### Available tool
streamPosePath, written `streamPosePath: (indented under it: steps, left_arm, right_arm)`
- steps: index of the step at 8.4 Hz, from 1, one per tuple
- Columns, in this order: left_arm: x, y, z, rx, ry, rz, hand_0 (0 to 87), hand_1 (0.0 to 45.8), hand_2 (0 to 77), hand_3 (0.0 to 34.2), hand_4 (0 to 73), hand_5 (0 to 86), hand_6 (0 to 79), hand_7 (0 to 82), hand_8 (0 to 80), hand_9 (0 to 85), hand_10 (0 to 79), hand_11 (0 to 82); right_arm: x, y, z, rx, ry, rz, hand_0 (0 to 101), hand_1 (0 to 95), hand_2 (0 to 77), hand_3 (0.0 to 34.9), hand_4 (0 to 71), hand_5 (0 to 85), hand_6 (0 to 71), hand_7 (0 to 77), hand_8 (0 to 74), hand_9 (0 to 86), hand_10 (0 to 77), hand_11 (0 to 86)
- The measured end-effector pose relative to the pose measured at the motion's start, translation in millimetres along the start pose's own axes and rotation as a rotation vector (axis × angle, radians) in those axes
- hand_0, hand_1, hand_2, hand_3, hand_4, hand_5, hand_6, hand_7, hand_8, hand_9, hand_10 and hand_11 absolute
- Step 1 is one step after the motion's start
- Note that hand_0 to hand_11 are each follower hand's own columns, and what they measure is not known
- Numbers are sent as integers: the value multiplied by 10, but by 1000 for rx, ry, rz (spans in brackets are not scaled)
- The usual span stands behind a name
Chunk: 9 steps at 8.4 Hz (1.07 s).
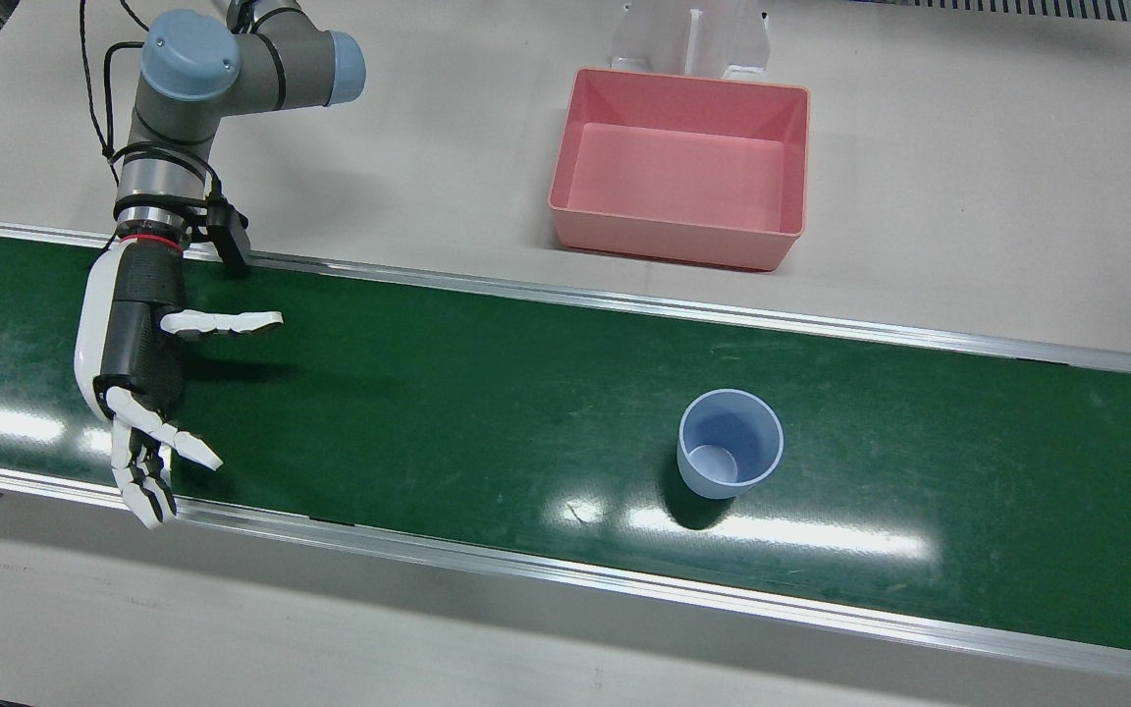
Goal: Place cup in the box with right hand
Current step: 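Hold the right hand still as the blue cup rides toward it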
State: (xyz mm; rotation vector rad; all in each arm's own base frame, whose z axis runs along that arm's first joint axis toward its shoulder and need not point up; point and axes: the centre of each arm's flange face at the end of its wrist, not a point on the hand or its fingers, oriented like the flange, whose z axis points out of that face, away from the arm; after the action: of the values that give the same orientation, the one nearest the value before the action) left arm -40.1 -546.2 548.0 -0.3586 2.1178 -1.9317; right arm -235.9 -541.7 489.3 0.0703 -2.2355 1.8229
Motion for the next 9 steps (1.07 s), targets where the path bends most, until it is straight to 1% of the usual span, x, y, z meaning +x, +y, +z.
streamPosePath:
  steps: [1,2,3,4,5,6,7,8,9]
  left_arm:
    - [0,-1,-1,0,0,0,0,5,11,0,11,5,5,5,0,0,0,0]
    - [0,1,0,0,0,0,0,5,11,0,11,5,5,5,0,0,0,0]
    - [0,4,0,-1,0,0,0,5,11,0,11,5,5,5,0,0,0,0]
    - [0,6,-1,-1,0,0,0,5,11,0,11,5,5,5,0,0,0,0]
    - [0,6,-1,-1,0,0,0,5,11,0,11,5,5,5,0,0,0,0]
    - [0,6,-1,-1,0,0,0,5,11,0,11,5,5,5,0,0,0,0]
    - [0,7,-1,-1,0,0,0,5,11,0,11,5,0,5,0,0,0,0]
    - [0,7,-1,-1,0,0,0,5,11,0,11,5,5,5,0,0,0,0]
    - [0,7,-1,-1,0,0,0,5,11,0,11,5,5,5,0,0,0,0]
  right_arm:
    - [-1,6,-2,0,1,-2,540,169,11,0,207,65,60,202,98,180,55,104]
    - [3,8,-3,0,3,-4,540,147,82,0,218,65,60,202,98,180,55,98]
    - [4,24,1,-3,3,-4,561,120,27,0,235,65,60,202,98,180,55,98]
    - [7,44,6,-6,3,-4,571,213,22,0,224,65,60,202,98,175,33,82]
    - [12,58,8,-8,5,-5,558,218,109,0,202,65,60,207,98,185,33,71]
    - [23,66,6,-9,6,-7,558,218,109,0,202,65,60,207,98,185,33,71]
    - [38,74,4,-10,9,-10,571,142,49,0,251,65,60,207,98,185,33,71]
    - [54,81,2,-11,12,-12,572,213,22,0,218,65,60,207,98,185,33,71]
    - [64,86,1,-12,13,-14,565,164,109,0,224,65,60,207,98,185,33,65]
